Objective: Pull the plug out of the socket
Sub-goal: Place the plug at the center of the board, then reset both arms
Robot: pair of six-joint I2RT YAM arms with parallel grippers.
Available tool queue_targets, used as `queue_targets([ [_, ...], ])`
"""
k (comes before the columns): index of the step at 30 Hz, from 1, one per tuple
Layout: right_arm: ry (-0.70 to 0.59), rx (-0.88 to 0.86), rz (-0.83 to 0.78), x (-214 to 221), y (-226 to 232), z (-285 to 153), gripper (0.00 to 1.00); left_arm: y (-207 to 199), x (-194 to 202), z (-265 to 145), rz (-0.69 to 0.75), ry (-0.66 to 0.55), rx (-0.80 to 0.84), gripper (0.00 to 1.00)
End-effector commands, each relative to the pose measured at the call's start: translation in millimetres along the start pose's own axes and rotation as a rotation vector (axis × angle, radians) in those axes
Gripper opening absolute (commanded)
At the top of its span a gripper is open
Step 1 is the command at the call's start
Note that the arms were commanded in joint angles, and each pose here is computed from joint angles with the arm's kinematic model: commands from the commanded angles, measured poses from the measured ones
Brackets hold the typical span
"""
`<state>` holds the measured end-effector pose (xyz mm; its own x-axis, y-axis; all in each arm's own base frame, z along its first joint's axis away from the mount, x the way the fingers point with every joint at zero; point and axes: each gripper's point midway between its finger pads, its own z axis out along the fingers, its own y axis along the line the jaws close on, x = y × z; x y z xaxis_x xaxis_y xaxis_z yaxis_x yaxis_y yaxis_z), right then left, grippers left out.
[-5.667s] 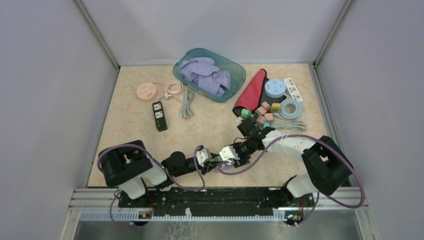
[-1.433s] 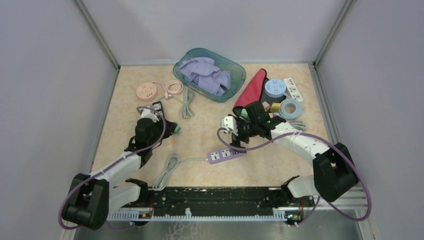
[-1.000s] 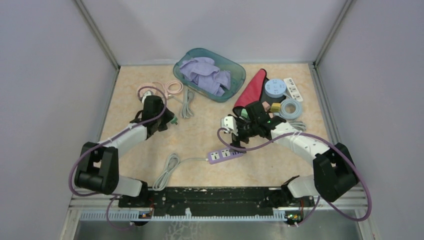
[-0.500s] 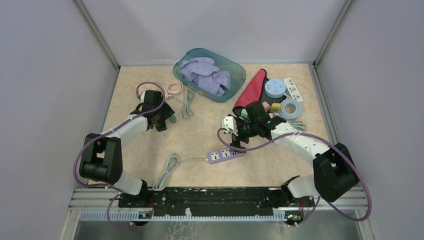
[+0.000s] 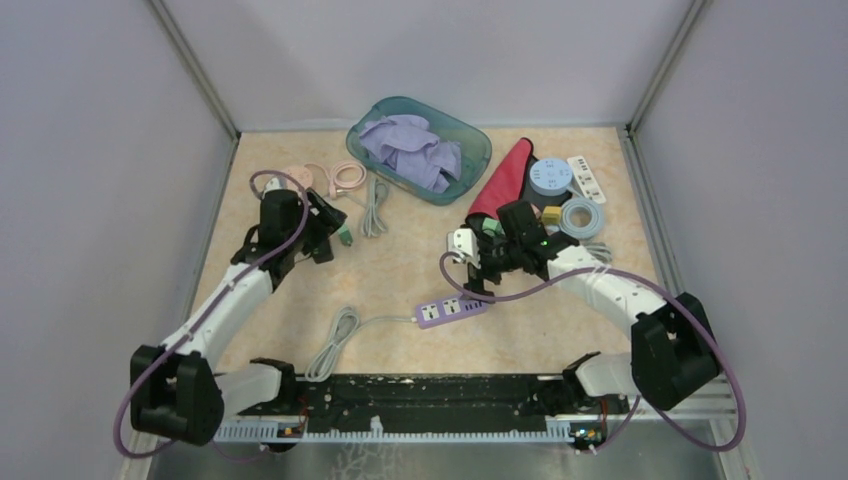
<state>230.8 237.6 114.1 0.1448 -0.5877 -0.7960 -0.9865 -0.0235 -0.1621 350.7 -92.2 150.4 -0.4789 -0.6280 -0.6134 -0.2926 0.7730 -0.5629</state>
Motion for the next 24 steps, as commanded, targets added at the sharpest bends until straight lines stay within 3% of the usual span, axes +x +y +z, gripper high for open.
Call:
queue_targets([
  [1, -0.075, 0.029, -0.039, -20.7, -6.8, -11.6, 0.99, -19.2, -1.4, -24.0, -0.01, -0.019, 0.145, 0.83],
  [2, -0.081, 0.032, -0.037, -21.8, -7.3, -13.6, 0.99, -23.6, -1.9, -30.4, -0.006, -0.024, 0.178, 0.85],
  [4, -0.101, 0.038, -0.035, -25.7, -8.2, -18.3, 0.99, -32.4, -1.9, -43.8, 0.001, -0.029, 0.244, 0.99],
  [5, -0.114, 0.043, -0.033, -28.2, -9.2, -21.3, 0.99, -37.4, -1.8, -51.5, 0.005, -0.031, 0.28, 1.0],
  [14, -0.282, 0.156, 0.099, -78.2, -31.4, -81.8, 0.99, -90.0, -19.6, -140.0, 0.106, -0.103, 0.609, 1.0],
  [20, -0.303, 0.32, 0.317, -124.4, -61.8, -135.3, 0.99, -125.2, -42.1, -211.9, 0.262, -0.218, 0.812, 1.0],
  [24, -0.3, 0.406, 0.337, -154.8, -68.5, -170.3, 0.99, -144.0, -51.7, -254.0, 0.355, -0.271, 0.921, 1.0],
])
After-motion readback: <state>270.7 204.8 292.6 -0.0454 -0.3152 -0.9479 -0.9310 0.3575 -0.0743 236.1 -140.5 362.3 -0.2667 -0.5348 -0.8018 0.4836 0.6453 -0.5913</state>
